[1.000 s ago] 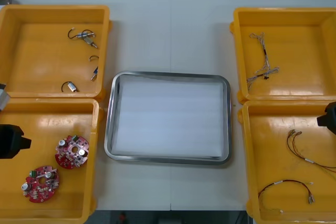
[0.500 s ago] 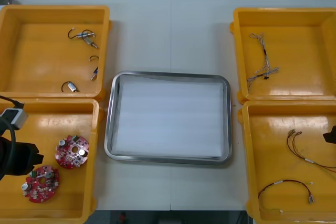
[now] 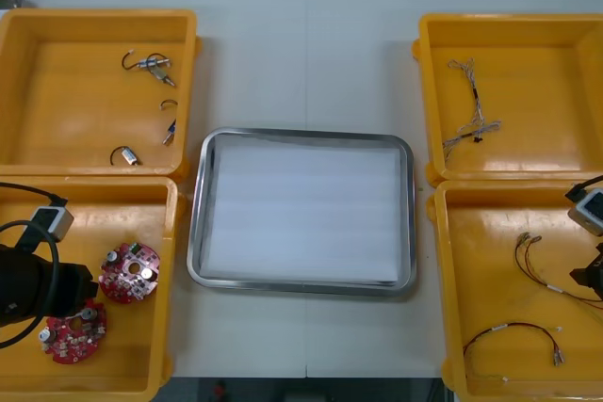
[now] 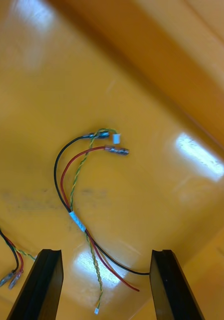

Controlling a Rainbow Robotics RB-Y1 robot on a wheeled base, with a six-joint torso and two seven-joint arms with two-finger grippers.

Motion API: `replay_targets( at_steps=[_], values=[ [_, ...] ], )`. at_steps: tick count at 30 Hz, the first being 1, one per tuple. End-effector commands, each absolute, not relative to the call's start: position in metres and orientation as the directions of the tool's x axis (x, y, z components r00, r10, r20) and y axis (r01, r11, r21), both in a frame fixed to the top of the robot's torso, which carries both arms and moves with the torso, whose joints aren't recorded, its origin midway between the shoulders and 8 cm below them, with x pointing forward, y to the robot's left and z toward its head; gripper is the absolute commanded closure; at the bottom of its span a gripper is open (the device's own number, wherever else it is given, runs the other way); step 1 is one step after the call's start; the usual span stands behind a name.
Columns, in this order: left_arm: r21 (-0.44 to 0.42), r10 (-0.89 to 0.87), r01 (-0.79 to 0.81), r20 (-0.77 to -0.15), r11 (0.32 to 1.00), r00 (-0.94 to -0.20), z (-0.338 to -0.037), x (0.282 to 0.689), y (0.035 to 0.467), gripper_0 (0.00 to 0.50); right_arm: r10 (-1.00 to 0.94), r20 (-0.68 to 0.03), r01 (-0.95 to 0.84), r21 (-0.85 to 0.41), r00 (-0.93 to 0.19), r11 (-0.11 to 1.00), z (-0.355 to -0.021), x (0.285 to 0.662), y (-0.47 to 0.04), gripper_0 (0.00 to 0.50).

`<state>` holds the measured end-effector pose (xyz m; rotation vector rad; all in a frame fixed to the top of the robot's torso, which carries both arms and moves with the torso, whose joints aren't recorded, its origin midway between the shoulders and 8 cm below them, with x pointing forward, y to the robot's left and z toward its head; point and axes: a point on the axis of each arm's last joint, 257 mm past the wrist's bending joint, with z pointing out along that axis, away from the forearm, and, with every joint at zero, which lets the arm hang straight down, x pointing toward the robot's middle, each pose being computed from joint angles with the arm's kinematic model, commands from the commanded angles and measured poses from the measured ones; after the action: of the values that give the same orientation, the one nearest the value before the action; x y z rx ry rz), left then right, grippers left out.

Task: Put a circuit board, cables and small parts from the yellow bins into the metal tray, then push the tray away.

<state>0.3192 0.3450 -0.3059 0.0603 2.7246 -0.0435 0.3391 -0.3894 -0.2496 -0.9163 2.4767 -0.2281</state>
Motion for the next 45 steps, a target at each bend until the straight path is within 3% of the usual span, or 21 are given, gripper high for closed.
replay_targets(
  at_steps=[1, 16, 41, 42, 43, 45],
  values=[
    [-0.019, -0.017, -0.011, -0.361, 1.000, -0.932, -0.319, 0.301, 0.353, 0.000, -0.701, -0.324, -0.624, -0.319, -0.636, 0.713, -0.266, 0.330, -0.400, 0.000],
    [-0.022, -0.010, -0.003, -0.323, 1.000, -0.946, -0.337, 0.283, 0.346, 0.000, -0.747, -0.240, -0.657, -0.361, -0.620, 0.661, -0.311, 0.328, -0.414, 0.000],
    [-0.015, -0.005, 0.000, -0.323, 1.000, -0.946, -0.343, 0.283, 0.340, 0.000, -0.740, -0.273, -0.658, -0.338, -0.615, 0.673, -0.347, 0.330, -0.406, 0.000],
    [-0.013, -0.006, -0.002, -0.325, 1.000, -0.946, -0.344, 0.283, 0.340, 0.000, -0.738, -0.273, -0.657, -0.337, -0.617, 0.674, -0.347, 0.330, -0.406, 0.026],
    [-0.011, -0.009, -0.006, -0.325, 1.000, -0.946, -0.345, 0.284, 0.342, 0.000, -0.735, -0.275, -0.656, -0.332, -0.620, 0.678, -0.348, 0.329, -0.405, 0.251],
    [-0.008, -0.009, -0.007, -0.326, 1.000, -0.945, -0.345, 0.284, 0.343, 0.000, -0.732, -0.278, -0.654, -0.329, -0.622, 0.681, -0.348, 0.329, -0.405, 0.500]
  ],
)
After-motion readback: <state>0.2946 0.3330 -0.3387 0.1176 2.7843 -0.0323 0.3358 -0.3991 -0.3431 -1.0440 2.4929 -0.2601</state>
